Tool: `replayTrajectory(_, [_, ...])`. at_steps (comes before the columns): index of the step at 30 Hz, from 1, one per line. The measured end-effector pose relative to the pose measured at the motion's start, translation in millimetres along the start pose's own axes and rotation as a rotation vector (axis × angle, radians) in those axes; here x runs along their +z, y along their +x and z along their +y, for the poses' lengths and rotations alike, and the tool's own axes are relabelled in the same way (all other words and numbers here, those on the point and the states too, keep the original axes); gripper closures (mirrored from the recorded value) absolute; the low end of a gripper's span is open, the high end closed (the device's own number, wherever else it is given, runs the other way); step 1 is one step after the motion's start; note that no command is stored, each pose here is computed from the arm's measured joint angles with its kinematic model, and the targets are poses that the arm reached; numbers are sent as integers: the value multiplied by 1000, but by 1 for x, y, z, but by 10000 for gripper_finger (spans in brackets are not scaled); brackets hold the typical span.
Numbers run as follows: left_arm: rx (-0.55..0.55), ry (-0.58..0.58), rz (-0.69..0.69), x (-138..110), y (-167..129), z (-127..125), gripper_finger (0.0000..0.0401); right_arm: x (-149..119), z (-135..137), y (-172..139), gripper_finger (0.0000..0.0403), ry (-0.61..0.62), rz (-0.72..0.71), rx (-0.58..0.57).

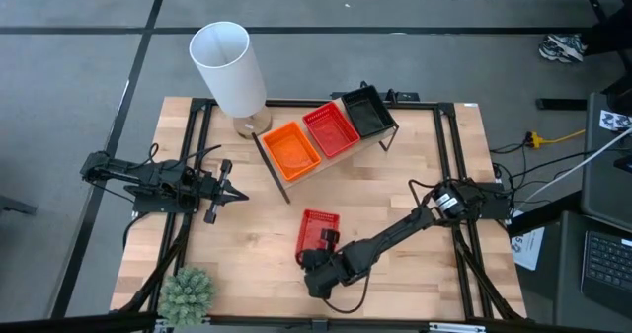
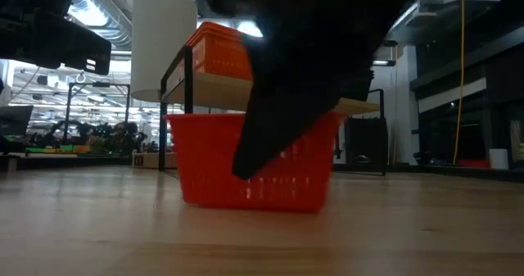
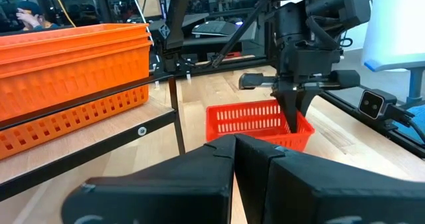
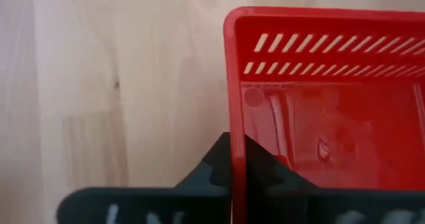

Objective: Stack baskets on shelf by color
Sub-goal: Stack the red basket on top of the other stacked red baskets on the shelf

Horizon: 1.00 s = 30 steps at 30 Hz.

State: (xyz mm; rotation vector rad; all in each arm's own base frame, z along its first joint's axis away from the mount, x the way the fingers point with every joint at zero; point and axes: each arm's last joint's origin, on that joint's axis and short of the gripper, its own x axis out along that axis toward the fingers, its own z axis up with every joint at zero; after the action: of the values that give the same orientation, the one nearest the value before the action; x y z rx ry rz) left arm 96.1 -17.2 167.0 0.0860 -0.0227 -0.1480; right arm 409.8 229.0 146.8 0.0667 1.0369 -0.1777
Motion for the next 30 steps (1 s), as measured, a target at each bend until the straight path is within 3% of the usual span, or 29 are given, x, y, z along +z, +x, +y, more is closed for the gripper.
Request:
replayTrajectory(6, [0, 0, 0, 0, 0, 0, 401, 6, 13, -36, 401, 5, -29, -32])
replayTrajectory(16, [0, 0, 0, 0, 0, 0, 401, 24, 10, -135, 402, -195, -162, -455])
replayTrajectory(20, [0, 0, 0, 0, 0, 0, 401, 34, -9, -155, 402, -263, -191, -617])
replayTrajectory(24, [0, 0, 0, 0, 0, 0, 401, 53, -31, -159, 403, -367, -165, -683])
replayTrajectory(30, [2, 0, 0, 0, 0, 0, 401, 87, -93, -159, 403, -438, -50, -787])
